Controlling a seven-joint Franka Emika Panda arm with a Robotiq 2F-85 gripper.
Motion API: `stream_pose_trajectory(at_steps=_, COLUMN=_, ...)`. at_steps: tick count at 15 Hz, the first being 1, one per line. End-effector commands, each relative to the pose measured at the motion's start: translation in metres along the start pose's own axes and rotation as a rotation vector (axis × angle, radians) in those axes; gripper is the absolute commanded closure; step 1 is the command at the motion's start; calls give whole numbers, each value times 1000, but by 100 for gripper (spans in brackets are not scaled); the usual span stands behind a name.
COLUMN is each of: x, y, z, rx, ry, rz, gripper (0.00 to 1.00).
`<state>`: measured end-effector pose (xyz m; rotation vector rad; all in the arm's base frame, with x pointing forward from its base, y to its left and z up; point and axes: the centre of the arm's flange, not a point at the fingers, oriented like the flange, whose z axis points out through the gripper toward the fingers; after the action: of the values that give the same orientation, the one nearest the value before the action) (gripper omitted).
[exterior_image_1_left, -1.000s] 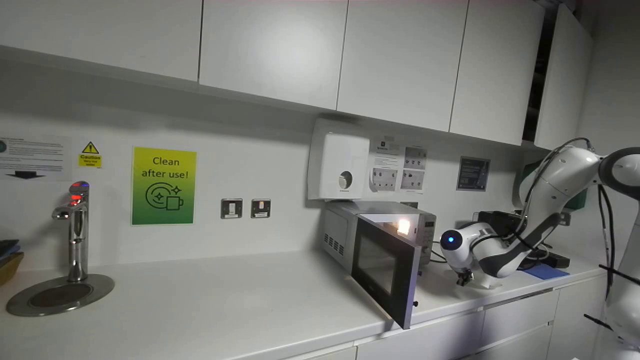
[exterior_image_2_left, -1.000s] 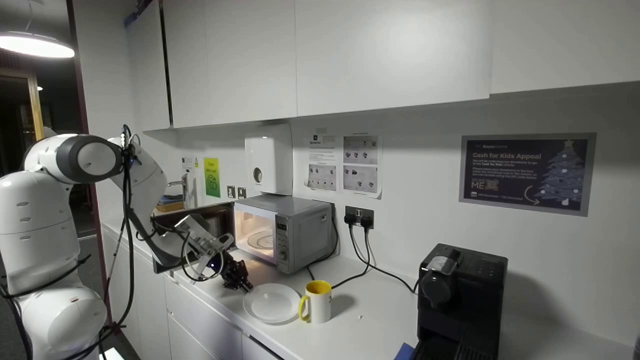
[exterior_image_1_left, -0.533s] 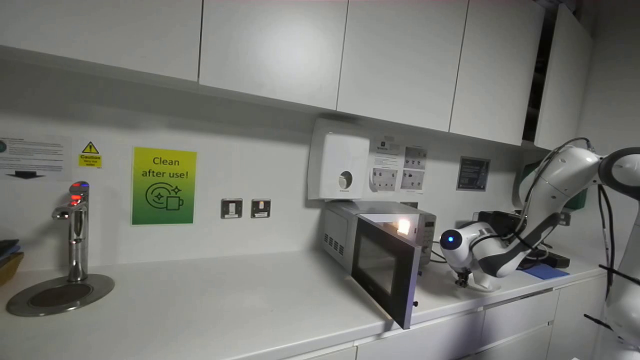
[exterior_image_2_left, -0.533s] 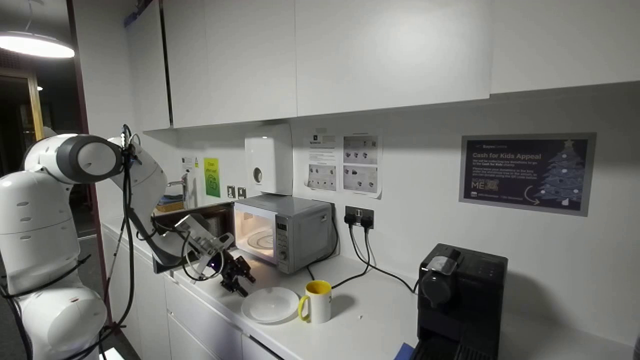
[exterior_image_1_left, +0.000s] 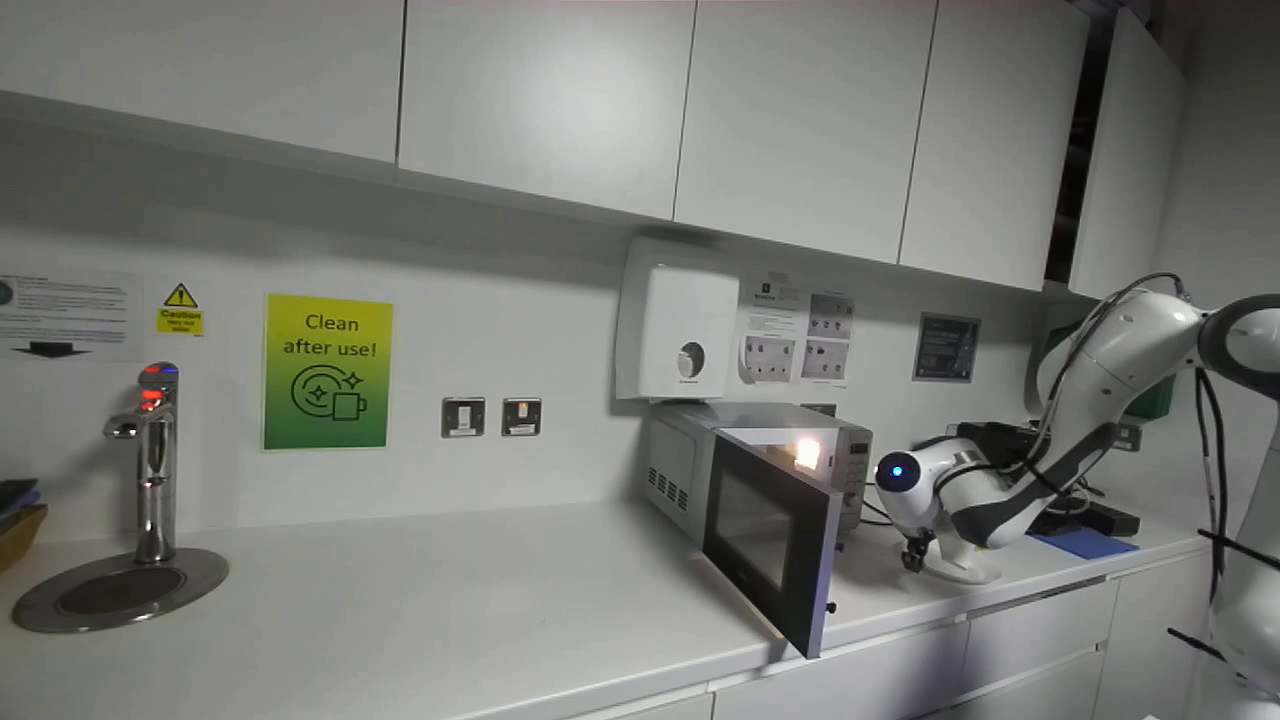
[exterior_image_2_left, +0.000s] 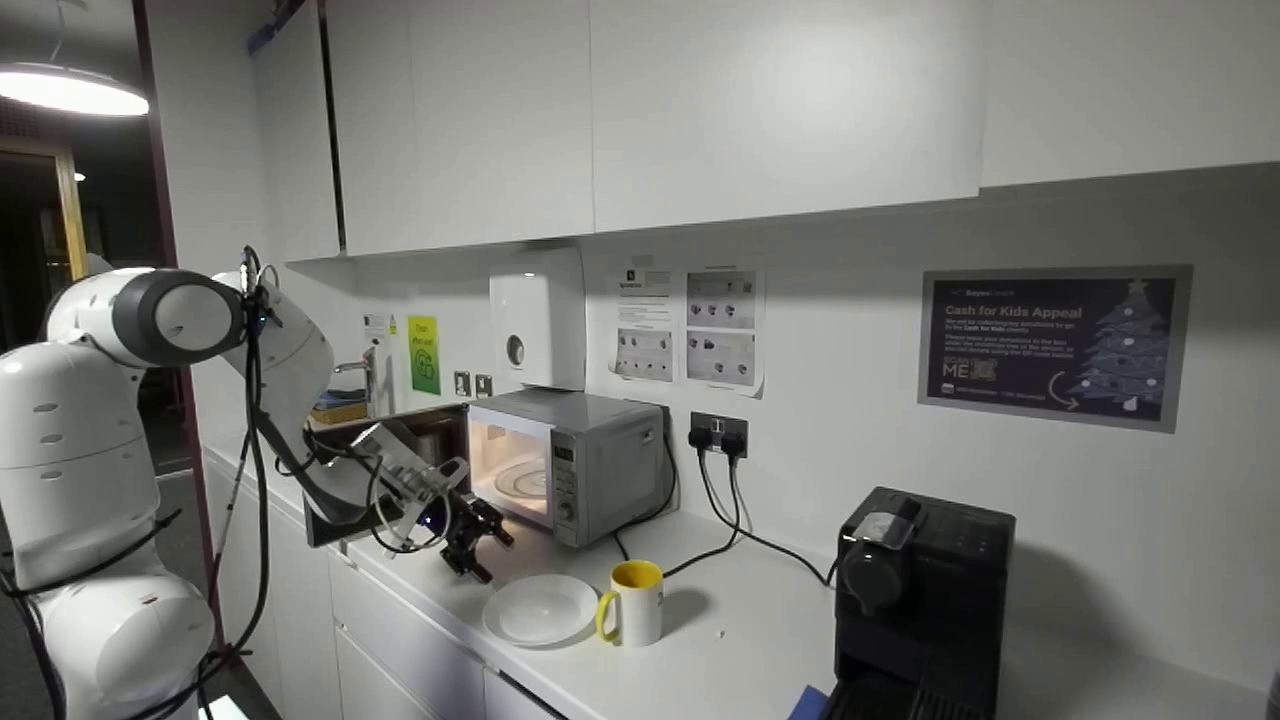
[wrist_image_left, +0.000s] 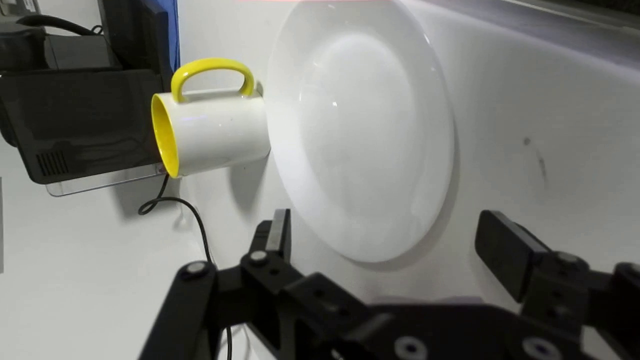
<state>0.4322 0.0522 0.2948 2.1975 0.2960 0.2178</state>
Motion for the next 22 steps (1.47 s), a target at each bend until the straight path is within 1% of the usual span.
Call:
stream_pose_trajectory(at_steps=1, x=21, y=14, z=-32, rx=3, ry=82, rz=65, gripper=0)
stream_pose_trajectory(at_steps=6, x=54, y=22, z=-86, rx=57, ry=196, rz=167, gripper=0)
stream_pose_trajectory(at_steps=8, x=66, y=21, z=-110, rx=75, ry=249, rz=185, gripper=0)
stream_pose_trajectory(at_steps=14, x=99, y=21, z=-198, rx=75, ry=436, rz=186, gripper=0)
stream_pose_trajectory(at_steps=17, x=107, y=22, z=-243, rx=79, ry=530, rz=191, gripper=0)
stream_pose_trajectory(at_steps=22, x=117, y=30, z=-302, rx=74, ry=668, rz=210, gripper=0)
